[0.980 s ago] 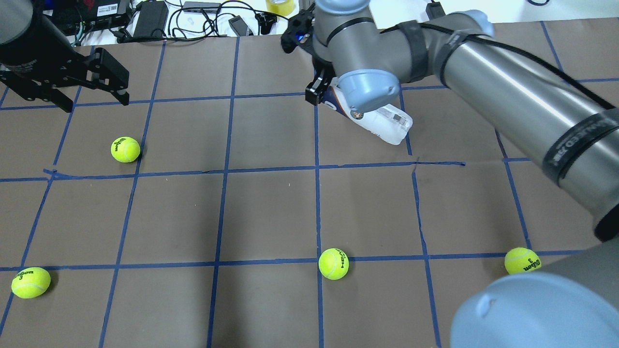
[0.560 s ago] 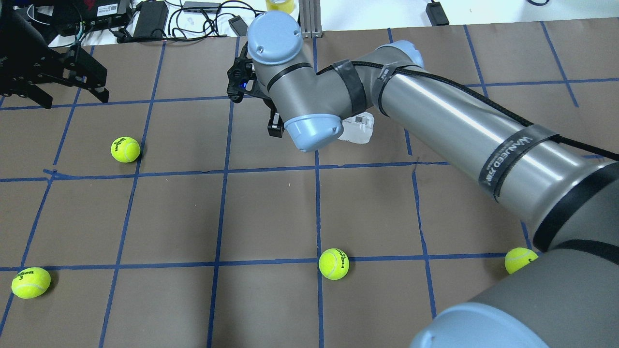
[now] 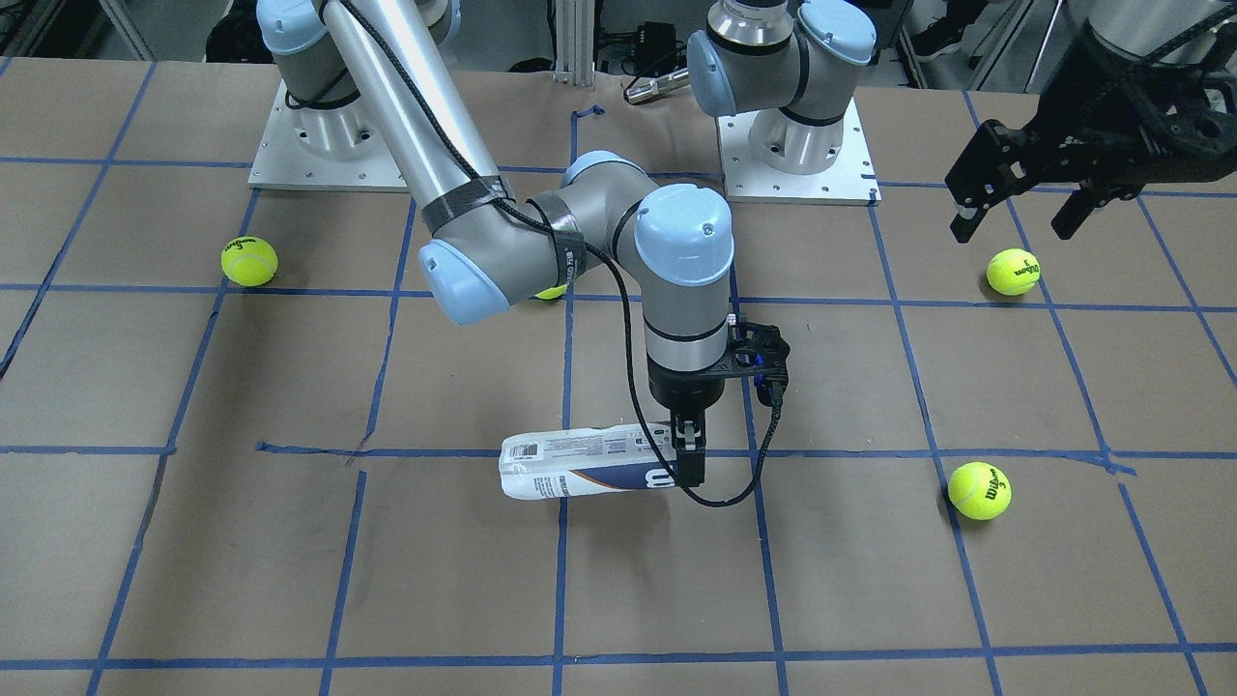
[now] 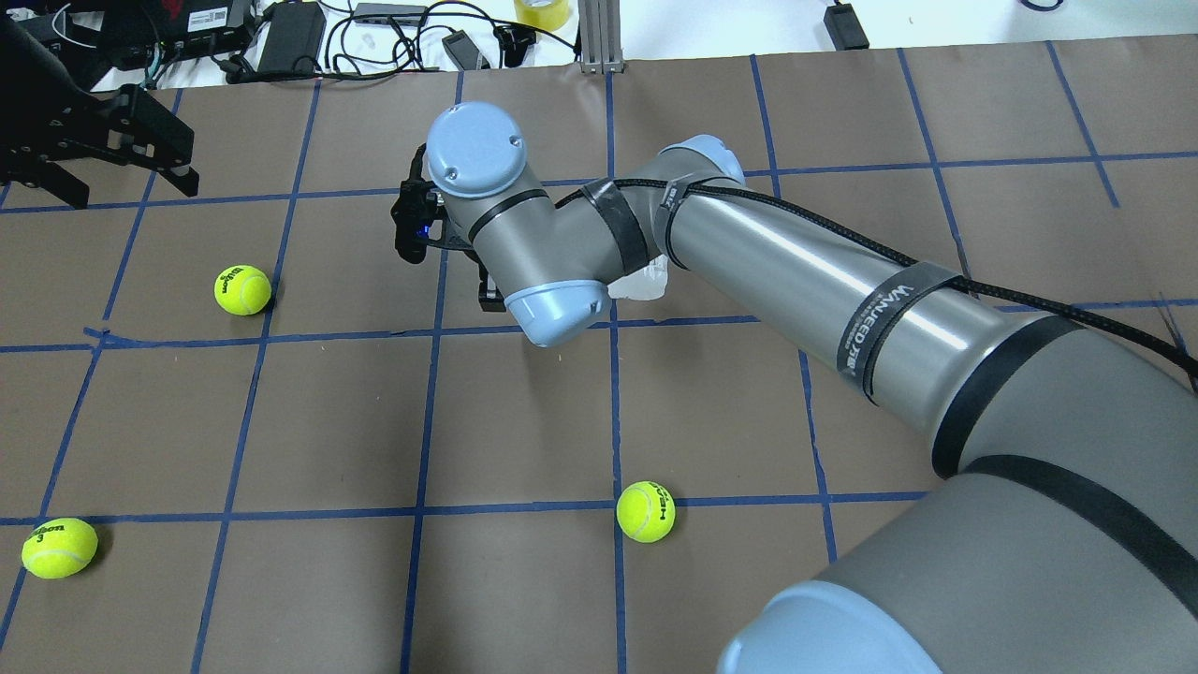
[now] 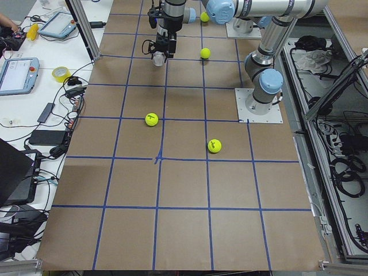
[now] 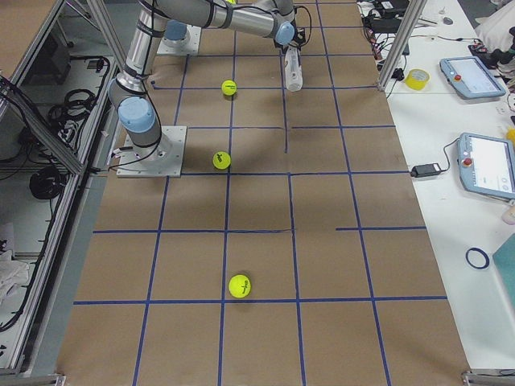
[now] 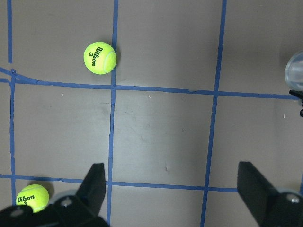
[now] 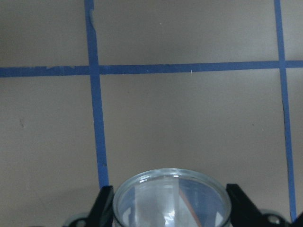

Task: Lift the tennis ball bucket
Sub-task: 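Carry the can with the right gripper toward the table center, then release the can on its side and raise the right gripper away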

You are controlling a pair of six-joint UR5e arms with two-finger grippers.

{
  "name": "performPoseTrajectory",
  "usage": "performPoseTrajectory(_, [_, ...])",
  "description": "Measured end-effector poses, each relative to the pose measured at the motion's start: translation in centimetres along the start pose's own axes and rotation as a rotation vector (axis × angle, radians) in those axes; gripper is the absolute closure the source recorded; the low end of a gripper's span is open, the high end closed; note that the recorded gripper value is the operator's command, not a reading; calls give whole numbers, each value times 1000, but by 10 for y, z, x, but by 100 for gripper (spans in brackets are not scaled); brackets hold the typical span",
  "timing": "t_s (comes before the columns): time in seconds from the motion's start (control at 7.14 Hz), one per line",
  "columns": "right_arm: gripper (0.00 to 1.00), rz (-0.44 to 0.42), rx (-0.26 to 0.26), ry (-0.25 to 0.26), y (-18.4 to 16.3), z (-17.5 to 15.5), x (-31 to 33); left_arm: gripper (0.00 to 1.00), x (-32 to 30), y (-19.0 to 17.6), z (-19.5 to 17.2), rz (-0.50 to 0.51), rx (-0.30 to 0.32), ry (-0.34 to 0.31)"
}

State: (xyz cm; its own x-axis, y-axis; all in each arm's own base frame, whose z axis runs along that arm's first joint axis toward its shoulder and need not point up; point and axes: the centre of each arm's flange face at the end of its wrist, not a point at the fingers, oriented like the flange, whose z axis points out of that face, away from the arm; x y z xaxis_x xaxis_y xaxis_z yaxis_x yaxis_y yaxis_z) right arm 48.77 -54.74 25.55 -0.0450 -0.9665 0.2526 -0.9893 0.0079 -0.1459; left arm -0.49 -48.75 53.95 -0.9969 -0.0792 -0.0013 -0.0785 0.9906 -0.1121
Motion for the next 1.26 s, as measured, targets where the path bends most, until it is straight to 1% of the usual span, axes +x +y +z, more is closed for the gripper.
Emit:
performPoseTrajectory(0.28, [1,-19,25,34,-5,11,0,0,0,0,0,0,1,0])
performPoseTrajectory(0.42, [2,-19,38,52,-6,10,3,0,0,0,0,0,1,1])
performPoseTrajectory(0.56, [2,-9,59,71,-3,-2,11,0,0,0,0,0,0,1])
performPoseTrajectory(0.7, [2,20,89,82,10,-25,29,0,0,0,0,0,0,2])
performPoseTrajectory(0.84, [1,81,120,74,43,-57,58,0,1,0,1,1,-1,3])
performPoseTrajectory(0.98, [0,171,148,44,95,-93,91,0,1,1,2,1,-3,5])
performPoseTrajectory(1.12, [0,293,162,1,159,-127,119,0,0,1,1,-1,-4,5])
performPoseTrajectory(1.26, [0,425,154,-43,220,-156,135,0,0,1,2,-2,-8,7])
